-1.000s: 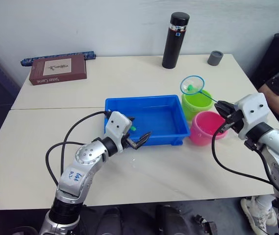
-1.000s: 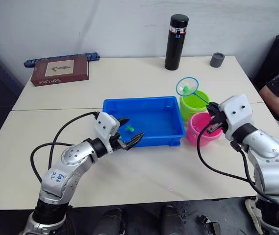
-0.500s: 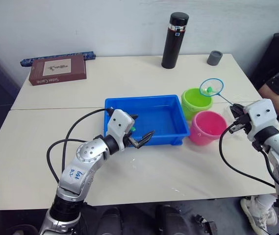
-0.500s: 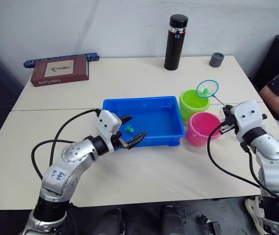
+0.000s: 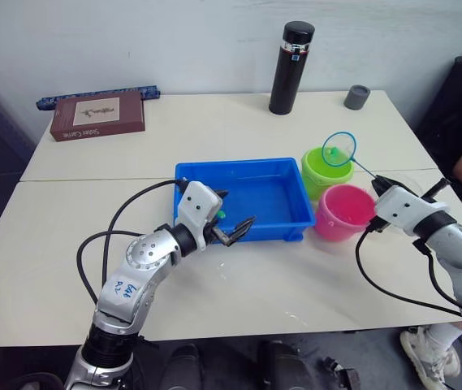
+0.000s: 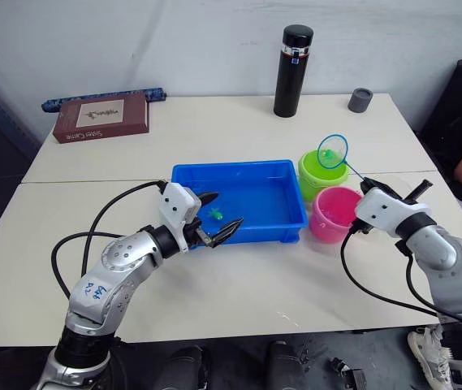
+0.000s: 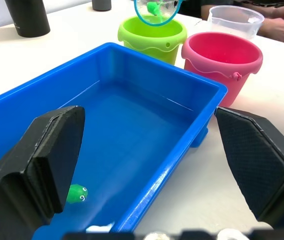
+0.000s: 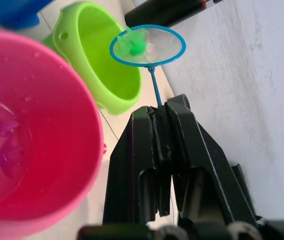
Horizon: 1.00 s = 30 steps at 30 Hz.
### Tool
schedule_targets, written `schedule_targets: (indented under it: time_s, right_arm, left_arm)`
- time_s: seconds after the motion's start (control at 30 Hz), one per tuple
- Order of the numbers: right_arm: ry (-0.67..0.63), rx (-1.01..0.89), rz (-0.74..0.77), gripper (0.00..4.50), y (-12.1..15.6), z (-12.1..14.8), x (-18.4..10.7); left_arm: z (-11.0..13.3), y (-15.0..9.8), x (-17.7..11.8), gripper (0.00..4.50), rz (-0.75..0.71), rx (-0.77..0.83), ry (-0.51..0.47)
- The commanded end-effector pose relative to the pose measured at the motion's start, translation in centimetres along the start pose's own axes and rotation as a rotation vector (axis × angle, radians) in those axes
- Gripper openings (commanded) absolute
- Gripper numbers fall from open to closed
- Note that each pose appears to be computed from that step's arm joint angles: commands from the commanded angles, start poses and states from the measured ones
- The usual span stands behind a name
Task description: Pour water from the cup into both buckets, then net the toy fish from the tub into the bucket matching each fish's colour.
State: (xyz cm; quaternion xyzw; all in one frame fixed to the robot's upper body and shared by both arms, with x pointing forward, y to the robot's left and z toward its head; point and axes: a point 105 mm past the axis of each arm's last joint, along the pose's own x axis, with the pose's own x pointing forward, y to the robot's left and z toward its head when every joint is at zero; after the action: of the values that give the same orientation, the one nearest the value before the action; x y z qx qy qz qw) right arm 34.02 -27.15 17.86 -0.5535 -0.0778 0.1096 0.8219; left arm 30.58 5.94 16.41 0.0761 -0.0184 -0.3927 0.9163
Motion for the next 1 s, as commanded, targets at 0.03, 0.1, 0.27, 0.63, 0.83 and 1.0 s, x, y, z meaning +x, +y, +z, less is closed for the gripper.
schedule_targets:
  time_s: [0.03,0.1,0.27,0.63,0.83,1.0]
  right_arm:
    - [-0.020,-0.119,-0.041,0.00,-1.6,0.1,0.2]
    - [-0.033,-0.192,-0.031,0.00,-1.6,0.1,0.3]
    - [-0.067,-0.324,-0.024,0.00,-1.7,0.4,0.7]
    - [-0.221,-0.247,-0.157,0.00,-6.4,5.2,1.8]
    - [-0.445,0.157,0.098,0.00,-3.1,12.0,1.5]
    - [-0.466,0.266,0.224,0.00,-0.9,13.6,1.3]
  left_arm:
    - [1.4,-0.3,-0.1,4.48,-0.008,0.033,-0.055]
    - [1.4,-0.3,-0.1,4.48,-0.008,0.034,-0.055]
    - [1.4,-0.4,-0.2,4.48,-0.008,0.034,-0.054]
    - [1.4,0.1,-0.3,4.48,0.013,0.036,-0.053]
    - [1.3,0.3,-0.5,4.48,0.031,0.023,-0.051]
    - [1.3,0.4,-0.8,4.48,0.050,0.024,-0.047]
